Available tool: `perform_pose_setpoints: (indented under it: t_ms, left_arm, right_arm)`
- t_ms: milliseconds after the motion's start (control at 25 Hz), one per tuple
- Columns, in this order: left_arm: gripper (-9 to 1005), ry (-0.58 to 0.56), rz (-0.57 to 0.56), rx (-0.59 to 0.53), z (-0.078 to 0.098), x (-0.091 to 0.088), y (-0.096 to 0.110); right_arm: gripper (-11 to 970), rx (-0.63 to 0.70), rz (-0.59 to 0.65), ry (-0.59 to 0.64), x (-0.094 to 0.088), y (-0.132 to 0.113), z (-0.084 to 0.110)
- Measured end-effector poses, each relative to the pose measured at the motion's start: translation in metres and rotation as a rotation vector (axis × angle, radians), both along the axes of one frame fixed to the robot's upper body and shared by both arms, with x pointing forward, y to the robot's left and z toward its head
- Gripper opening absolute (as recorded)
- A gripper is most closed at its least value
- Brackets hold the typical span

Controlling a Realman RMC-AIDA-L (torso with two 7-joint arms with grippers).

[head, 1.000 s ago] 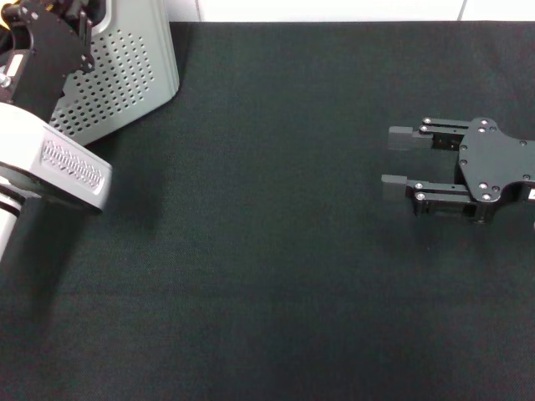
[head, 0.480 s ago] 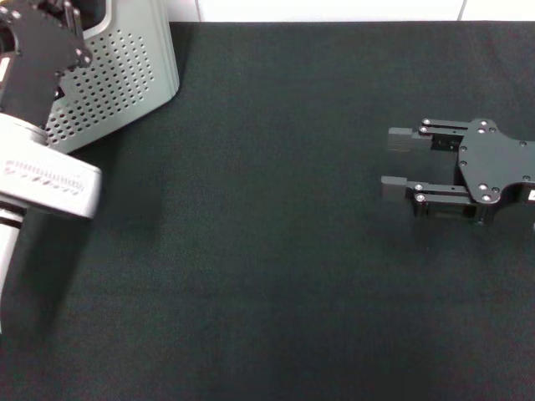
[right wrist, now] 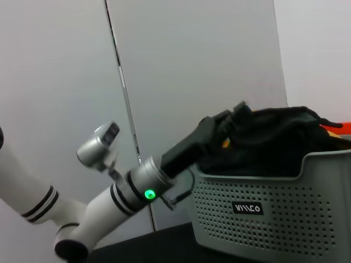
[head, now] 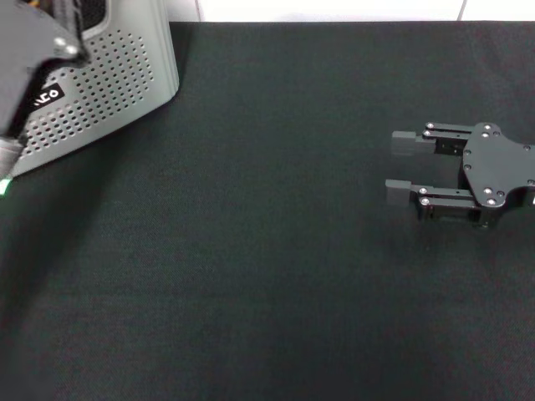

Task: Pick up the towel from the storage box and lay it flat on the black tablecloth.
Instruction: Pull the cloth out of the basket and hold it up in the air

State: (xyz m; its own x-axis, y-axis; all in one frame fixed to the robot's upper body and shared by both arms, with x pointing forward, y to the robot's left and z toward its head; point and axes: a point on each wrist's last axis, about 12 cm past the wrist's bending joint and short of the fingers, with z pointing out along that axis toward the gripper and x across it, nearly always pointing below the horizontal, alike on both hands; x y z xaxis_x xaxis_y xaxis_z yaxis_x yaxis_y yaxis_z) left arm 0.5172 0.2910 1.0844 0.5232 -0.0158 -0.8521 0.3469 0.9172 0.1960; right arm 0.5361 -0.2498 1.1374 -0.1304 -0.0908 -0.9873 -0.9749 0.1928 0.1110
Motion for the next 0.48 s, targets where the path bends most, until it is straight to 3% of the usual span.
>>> perform_pose_setpoints:
  t_ms: [200,480]
  left_arm:
    - [19,0.097,-0.284,-0.189,0.020,-0.006,0.019]
    - [19,0.153,-0.630,-0.344,0.054,-0.019,0.031]
  right_arm:
    - [655,0.001,0.000,-0.003,-0.001,0.000,-0.002]
    - [654,0.001,0.001,-0.010,-0.001,-0.001,-0.003]
